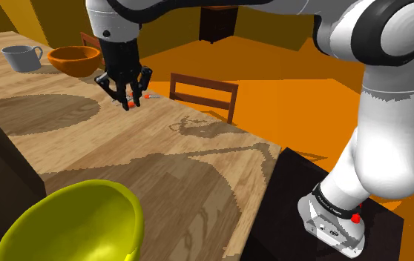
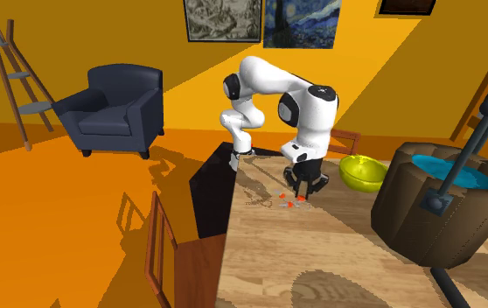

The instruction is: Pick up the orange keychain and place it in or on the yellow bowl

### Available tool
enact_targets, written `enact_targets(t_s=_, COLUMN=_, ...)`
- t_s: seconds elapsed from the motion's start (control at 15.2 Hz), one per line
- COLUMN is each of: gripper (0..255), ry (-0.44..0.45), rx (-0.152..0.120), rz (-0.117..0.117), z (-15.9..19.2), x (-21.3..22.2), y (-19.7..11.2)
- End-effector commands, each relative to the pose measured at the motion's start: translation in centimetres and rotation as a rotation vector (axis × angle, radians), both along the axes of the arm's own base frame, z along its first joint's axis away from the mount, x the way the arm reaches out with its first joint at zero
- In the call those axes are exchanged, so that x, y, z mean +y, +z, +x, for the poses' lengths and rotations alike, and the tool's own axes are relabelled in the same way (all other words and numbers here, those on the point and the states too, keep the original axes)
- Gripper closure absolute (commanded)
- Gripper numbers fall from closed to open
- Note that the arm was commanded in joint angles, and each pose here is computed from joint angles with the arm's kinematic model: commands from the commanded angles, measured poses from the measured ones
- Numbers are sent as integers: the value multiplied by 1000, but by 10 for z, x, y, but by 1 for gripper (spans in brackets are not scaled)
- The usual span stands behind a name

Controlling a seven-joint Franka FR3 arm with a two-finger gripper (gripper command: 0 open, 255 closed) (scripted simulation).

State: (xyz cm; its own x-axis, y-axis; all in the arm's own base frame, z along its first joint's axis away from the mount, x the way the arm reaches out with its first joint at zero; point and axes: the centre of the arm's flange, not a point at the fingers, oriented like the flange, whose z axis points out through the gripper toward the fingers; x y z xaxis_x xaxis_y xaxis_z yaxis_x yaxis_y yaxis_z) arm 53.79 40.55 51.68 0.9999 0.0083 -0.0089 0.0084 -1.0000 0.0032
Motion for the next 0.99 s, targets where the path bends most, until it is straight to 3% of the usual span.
enact_targets(t_s=0.0, gripper=255, ry=0, rx=0, rz=0, z=-1, x=0, y=11)
enact_targets(t_s=0.66, gripper=255, ry=0, rx=0, rz=0, z=-1, x=0, y=63)
enact_targets(t_s=0.92, gripper=255, ry=0, rx=0, rz=0, z=-41, x=34, y=64)
